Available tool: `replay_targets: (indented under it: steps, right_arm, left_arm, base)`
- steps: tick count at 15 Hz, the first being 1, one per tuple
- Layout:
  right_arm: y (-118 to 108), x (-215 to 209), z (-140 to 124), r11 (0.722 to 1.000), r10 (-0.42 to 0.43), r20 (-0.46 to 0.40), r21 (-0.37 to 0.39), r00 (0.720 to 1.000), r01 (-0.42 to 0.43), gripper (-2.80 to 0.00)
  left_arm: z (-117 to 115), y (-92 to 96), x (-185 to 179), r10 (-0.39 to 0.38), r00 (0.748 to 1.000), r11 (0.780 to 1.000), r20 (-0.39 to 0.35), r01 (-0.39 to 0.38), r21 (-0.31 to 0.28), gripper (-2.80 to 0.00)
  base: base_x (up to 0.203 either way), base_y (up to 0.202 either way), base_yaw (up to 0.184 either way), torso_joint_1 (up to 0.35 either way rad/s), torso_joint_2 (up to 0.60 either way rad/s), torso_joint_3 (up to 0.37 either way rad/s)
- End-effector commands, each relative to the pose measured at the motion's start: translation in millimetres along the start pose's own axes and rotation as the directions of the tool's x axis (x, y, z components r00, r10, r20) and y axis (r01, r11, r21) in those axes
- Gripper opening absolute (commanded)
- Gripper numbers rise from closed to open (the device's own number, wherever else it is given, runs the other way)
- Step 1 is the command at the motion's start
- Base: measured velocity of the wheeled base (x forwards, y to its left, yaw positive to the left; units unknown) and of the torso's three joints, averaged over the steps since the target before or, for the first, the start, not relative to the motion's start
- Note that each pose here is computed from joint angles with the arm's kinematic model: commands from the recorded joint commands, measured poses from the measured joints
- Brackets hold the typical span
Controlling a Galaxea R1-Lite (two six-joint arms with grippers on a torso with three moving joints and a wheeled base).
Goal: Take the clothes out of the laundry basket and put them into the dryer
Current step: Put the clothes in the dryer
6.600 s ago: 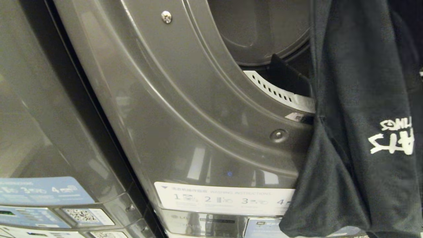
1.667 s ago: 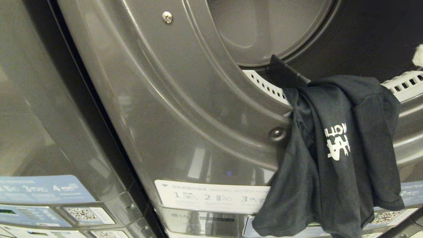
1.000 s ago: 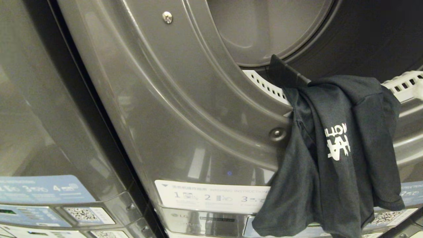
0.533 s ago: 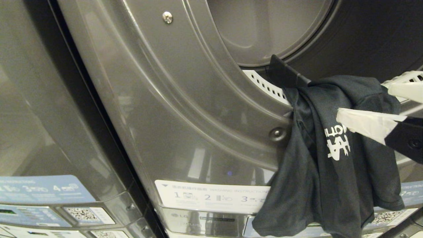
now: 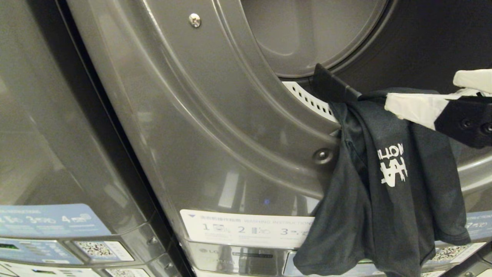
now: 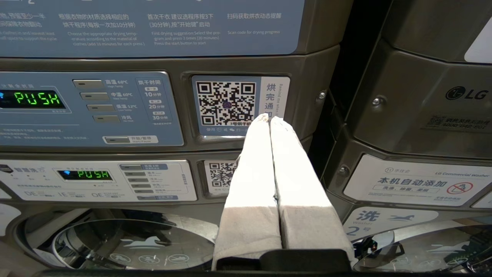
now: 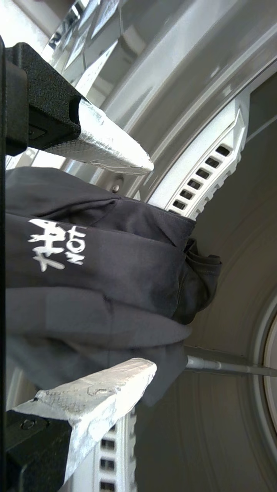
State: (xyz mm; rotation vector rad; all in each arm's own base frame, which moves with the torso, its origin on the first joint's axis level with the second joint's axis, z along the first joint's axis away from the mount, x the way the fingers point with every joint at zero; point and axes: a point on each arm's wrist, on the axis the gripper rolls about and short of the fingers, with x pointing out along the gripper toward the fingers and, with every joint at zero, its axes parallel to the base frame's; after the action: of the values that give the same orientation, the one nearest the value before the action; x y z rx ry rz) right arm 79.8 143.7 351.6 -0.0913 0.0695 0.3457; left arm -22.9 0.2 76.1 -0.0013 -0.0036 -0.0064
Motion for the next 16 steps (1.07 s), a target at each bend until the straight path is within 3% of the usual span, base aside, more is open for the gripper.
replay_targets:
  steps: [1, 5, 10, 16]
  right_arm:
    - [6.8, 9.4, -2.9, 1.0, -0.014, -0.02, -0.015, 1.0, 0.014, 0.0]
    - [15.5, 20.6, -1.9, 0.999, -0.024, -0.031, -0.022, 0.999, 0.023, 0.0]
    - [6.5, 27.4, -12.1, 0.999, -0.041, -0.065, -0.012, 0.997, 0.041, 0.0]
    - [-23.3, 20.9, -14.3, 0.989, 0.137, -0.055, 0.059, 0.989, -0.134, 0.0]
  left_arm:
    - [0.1, 0.0, -0.2, 0.0, 1.0, 1.0, 0.003, 0.0, 0.0, -2.8]
    - [0.1, 0.0, -0.2, 0.0, 1.0, 1.0, 0.003, 0.0, 0.0, -2.8]
    - [0.1, 0.0, -0.2, 0.0, 1.0, 1.0, 0.003, 0.0, 0.0, -2.8]
    - [0.1, 0.0, -0.2, 0.0, 1.0, 1.0, 0.003, 0.0, 0.0, -2.8]
  base:
    - [0.0, 0.0, 0.0, 0.0, 0.0, 0.0]
    - [0.0, 0.0, 0.0, 0.0, 0.0, 0.0]
    - [0.0, 0.0, 0.0, 0.0, 0.0, 0.0]
    - [0.0, 0.0, 0.0, 0.0, 0.0, 0.0]
